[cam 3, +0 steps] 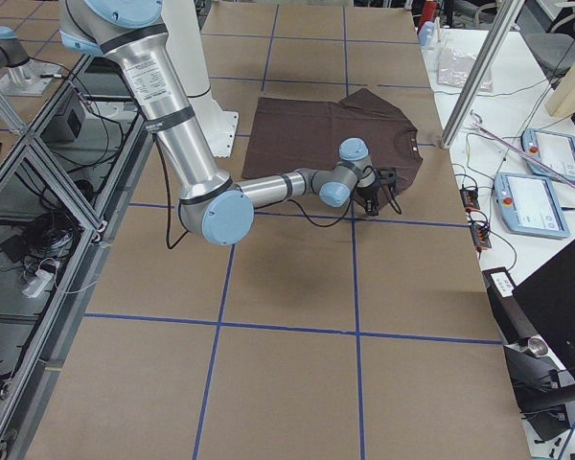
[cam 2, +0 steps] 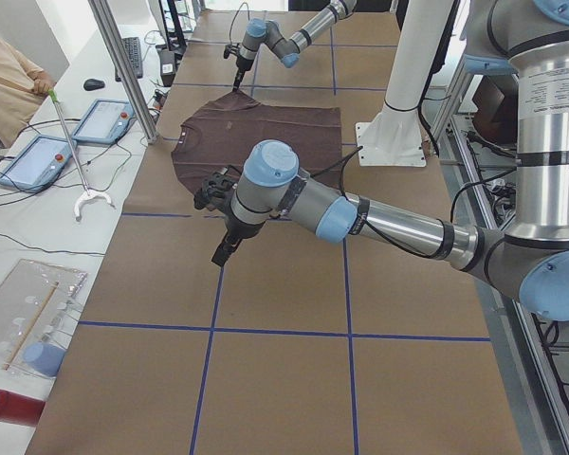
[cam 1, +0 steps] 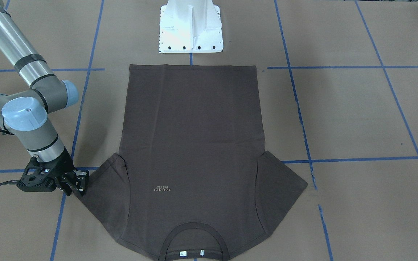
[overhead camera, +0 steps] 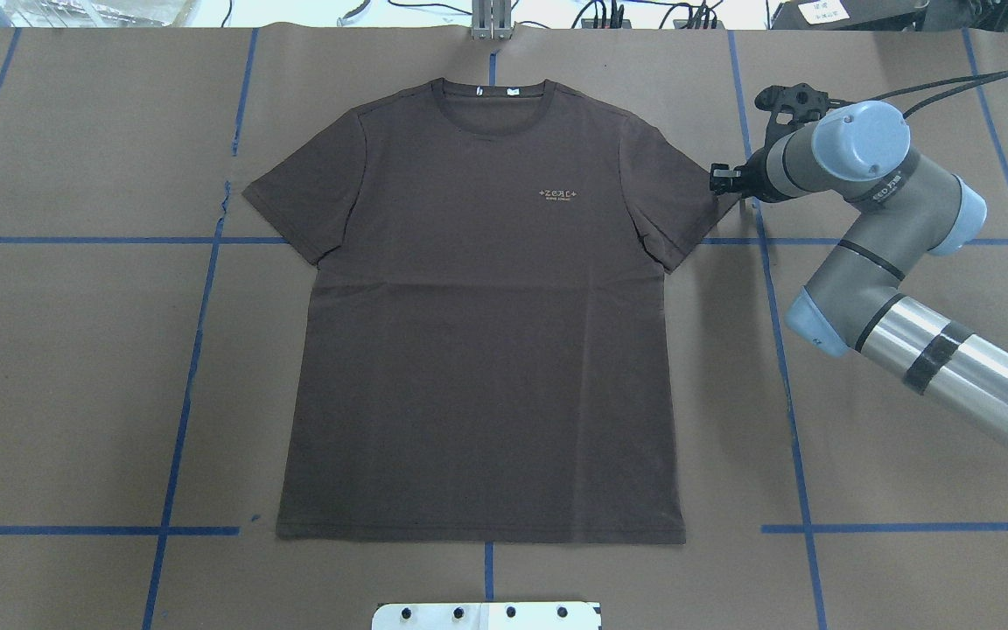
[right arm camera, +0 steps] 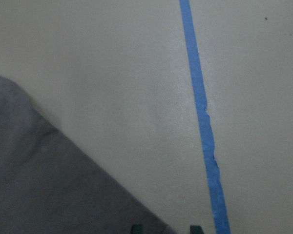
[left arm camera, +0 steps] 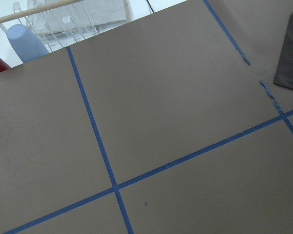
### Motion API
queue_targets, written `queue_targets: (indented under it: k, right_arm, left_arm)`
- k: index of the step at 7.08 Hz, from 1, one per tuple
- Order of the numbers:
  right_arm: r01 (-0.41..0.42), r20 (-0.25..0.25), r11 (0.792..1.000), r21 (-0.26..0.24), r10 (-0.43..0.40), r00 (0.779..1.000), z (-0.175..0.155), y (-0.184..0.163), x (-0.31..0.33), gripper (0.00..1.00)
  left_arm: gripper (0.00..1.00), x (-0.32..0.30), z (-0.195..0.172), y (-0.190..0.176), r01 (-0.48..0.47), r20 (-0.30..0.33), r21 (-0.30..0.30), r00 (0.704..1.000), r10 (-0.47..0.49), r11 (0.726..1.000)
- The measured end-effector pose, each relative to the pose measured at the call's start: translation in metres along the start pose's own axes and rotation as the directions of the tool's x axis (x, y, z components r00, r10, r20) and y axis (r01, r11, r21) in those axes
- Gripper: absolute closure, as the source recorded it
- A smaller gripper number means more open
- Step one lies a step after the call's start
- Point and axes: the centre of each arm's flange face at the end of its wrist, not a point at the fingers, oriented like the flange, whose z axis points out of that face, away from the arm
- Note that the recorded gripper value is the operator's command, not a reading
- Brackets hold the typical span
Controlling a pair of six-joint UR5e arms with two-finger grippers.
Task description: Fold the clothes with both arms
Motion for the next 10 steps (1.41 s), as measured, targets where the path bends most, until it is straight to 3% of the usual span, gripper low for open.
queue_targets:
  k: [1, 5, 7, 10]
  right_arm:
    - [-0.001, -0.001, 1.000, 0.001, 0.001, 1.000, 0.000, 0.000, 0.000, 1.00]
    - [-0.025, 0.013, 1.000, 0.015, 0.025, 1.000, -0.012, -0.014, -0.032, 1.00]
    - [-0.084, -0.024, 0.996, 0.025, 0.085, 0.996, -0.027, -0.026, -0.092, 1.00]
    - [-0.153, -0.048, 0.986, 0.072, 0.157, 0.986, -0.030, -0.001, -0.195, 1.00]
  left_arm:
    - [0.00, 0.000, 0.000, 0.000, 0.000, 0.000, 0.000, 1.000, 0.000, 1.000]
    - [0.00, 0.000, 0.000, 0.001, 0.000, -0.001, -0.001, 1.000, 0.000, 1.000]
    - [0.00, -0.001, 0.001, 0.001, 0.001, -0.001, -0.002, 1.000, -0.001, 1.000]
    - [0.00, -0.001, 0.001, 0.002, 0.002, -0.001, -0.003, 1.000, -0.002, 1.000]
